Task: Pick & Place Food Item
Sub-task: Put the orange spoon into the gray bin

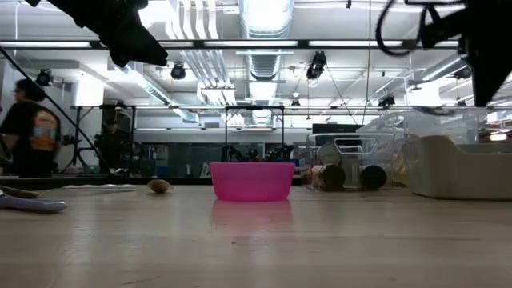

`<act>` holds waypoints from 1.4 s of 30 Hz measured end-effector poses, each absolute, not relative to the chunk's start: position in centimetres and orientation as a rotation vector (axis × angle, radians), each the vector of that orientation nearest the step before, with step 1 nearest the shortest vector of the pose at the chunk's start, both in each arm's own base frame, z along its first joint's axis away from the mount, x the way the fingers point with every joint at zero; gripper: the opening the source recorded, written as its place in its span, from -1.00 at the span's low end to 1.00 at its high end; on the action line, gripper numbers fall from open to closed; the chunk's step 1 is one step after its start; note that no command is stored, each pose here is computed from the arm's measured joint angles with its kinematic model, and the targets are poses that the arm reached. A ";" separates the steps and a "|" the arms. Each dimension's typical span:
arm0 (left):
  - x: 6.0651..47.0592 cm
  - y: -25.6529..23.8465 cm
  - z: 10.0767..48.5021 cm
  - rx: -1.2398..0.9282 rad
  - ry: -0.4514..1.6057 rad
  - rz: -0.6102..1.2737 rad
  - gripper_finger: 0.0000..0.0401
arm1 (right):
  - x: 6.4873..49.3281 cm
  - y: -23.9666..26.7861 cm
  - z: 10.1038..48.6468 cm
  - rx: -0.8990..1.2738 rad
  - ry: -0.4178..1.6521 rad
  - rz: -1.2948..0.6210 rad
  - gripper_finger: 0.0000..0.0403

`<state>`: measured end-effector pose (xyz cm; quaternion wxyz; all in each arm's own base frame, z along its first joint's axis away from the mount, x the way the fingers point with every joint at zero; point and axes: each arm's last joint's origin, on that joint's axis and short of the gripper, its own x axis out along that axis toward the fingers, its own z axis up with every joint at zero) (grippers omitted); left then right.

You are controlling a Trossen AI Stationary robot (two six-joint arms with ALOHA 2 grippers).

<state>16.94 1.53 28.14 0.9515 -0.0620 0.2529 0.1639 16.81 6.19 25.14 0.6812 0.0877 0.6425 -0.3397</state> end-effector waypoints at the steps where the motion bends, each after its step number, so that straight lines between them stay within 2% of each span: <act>1: 16.9 1.5 28.1 -0.126 0.515 0.333 -0.36 | 16.6 6.1 24.7 0.192 1.451 -0.774 -0.88; 15: 16.9 1.5 28.1 -0.126 0.515 0.333 -0.36 | 16.0 5.6 19.4 0.105 1.374 -0.784 -0.88; 38: 16.9 1.5 28.1 -0.126 0.516 0.334 -0.36 | 15.8 5.4 17.5 0.189 1.300 -0.842 -0.88; 42: 16.9 1.5 28.1 -0.126 0.516 0.333 -0.36 | 15.7 5.4 17.5 0.186 1.300 -0.845 -0.79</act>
